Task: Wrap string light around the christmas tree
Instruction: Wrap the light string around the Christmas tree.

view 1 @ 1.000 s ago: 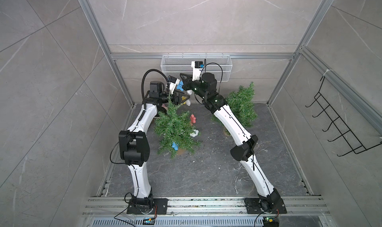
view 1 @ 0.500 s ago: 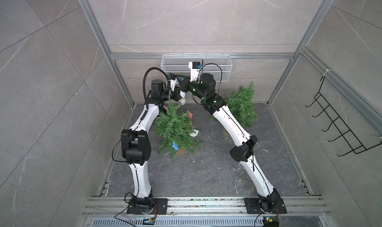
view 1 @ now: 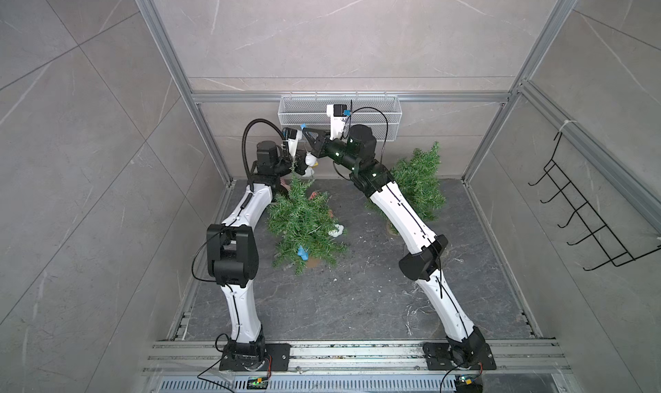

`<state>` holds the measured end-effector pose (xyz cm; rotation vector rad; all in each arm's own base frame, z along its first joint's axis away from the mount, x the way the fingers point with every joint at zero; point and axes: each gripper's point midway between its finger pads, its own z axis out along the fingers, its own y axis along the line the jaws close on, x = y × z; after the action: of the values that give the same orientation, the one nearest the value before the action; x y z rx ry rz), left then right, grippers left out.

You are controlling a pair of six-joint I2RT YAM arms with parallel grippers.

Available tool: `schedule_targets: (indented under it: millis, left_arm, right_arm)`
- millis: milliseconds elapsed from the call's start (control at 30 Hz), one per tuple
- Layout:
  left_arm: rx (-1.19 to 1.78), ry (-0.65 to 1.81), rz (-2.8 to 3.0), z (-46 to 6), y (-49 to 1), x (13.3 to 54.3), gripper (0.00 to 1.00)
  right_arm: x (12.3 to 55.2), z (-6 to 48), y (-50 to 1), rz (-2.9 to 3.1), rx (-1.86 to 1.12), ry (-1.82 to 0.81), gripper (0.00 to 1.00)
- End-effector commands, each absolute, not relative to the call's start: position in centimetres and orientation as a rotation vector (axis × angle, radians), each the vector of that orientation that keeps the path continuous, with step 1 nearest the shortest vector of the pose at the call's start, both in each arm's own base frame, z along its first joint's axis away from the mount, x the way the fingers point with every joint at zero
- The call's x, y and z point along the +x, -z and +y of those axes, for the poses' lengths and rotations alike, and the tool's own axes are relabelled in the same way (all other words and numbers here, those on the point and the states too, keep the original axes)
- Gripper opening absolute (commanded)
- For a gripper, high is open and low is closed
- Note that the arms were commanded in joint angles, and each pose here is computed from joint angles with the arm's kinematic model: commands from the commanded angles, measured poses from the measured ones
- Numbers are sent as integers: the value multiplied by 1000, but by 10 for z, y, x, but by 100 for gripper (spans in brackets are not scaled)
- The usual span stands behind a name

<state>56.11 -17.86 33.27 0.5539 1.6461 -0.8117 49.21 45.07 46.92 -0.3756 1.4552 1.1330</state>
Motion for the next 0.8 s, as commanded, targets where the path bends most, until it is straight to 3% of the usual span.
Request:
schedule_targets:
  millis: [0, 167, 267, 767]
  left_arm:
    - [483, 684, 1487, -135, -425, 556, 0]
    - [412, 549, 1444, -93, -484, 541, 0]
    - [400, 494, 1438, -78, -510, 524, 0]
    - [249, 255, 1570, -40, -539, 464, 0]
  right_arm:
    - [459, 443, -512, 1395, -425, -1199, 13]
    - [448, 447, -496, 1471, -510, -1201, 45]
    - [444, 447, -489, 1511, -540, -1190, 55]
    - [422, 434, -486, 1605, -622, -1182, 64]
